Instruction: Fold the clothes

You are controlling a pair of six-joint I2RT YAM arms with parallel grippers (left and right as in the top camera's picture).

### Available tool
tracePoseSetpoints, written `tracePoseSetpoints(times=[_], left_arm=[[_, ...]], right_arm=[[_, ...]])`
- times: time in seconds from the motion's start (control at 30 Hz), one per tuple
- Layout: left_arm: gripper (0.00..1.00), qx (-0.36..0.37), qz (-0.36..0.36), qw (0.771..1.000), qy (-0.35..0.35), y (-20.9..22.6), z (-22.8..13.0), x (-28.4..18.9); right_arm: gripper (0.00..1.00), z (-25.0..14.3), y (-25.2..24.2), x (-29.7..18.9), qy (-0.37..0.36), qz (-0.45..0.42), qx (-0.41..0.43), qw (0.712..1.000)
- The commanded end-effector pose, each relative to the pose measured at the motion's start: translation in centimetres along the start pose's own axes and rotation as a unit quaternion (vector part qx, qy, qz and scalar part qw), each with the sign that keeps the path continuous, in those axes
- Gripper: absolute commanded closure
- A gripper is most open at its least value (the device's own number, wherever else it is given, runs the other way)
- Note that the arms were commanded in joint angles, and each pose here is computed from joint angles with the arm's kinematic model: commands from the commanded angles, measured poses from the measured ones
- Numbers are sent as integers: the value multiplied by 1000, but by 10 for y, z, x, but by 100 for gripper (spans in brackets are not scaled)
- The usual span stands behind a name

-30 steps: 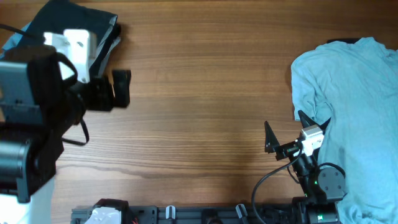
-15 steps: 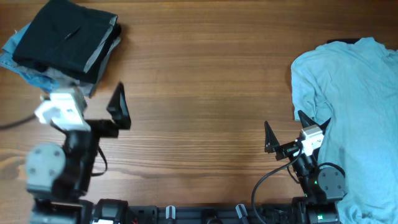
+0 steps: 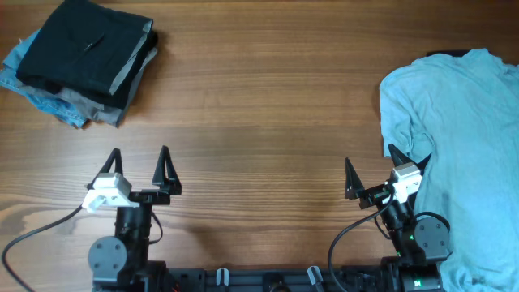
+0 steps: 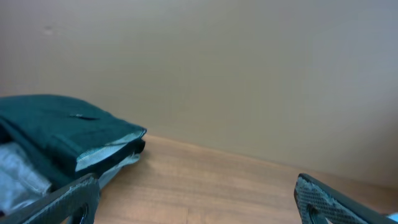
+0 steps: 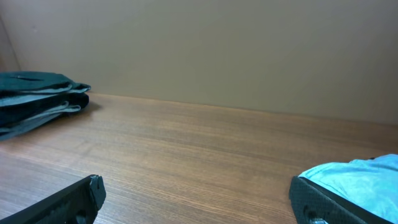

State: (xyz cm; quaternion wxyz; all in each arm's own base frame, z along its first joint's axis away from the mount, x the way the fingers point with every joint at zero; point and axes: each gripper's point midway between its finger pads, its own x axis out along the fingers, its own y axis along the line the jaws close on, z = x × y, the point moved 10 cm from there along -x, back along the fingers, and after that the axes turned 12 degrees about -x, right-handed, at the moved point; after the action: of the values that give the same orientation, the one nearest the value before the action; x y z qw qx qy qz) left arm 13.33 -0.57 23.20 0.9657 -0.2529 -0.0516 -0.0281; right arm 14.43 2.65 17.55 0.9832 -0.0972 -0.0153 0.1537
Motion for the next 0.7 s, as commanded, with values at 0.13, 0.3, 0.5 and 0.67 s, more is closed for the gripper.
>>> tracePoseSetpoints(times=[0.13,0.3,0.5,0.67], left_arm=[[0,-5,42,997,60,31,-54,6],[0,-4,51,996,76,34,-59,5],[0,-4,51,996,76,34,-59,5],[0,-4,51,996,76,34,-59,5]], right_arm=[[0,1,1,0,-5,5,-7,1000],[0,1,1,0,-5,5,-7,1000],[0,1,1,0,-5,5,-7,1000],[0,1,1,0,-5,5,-7,1000]])
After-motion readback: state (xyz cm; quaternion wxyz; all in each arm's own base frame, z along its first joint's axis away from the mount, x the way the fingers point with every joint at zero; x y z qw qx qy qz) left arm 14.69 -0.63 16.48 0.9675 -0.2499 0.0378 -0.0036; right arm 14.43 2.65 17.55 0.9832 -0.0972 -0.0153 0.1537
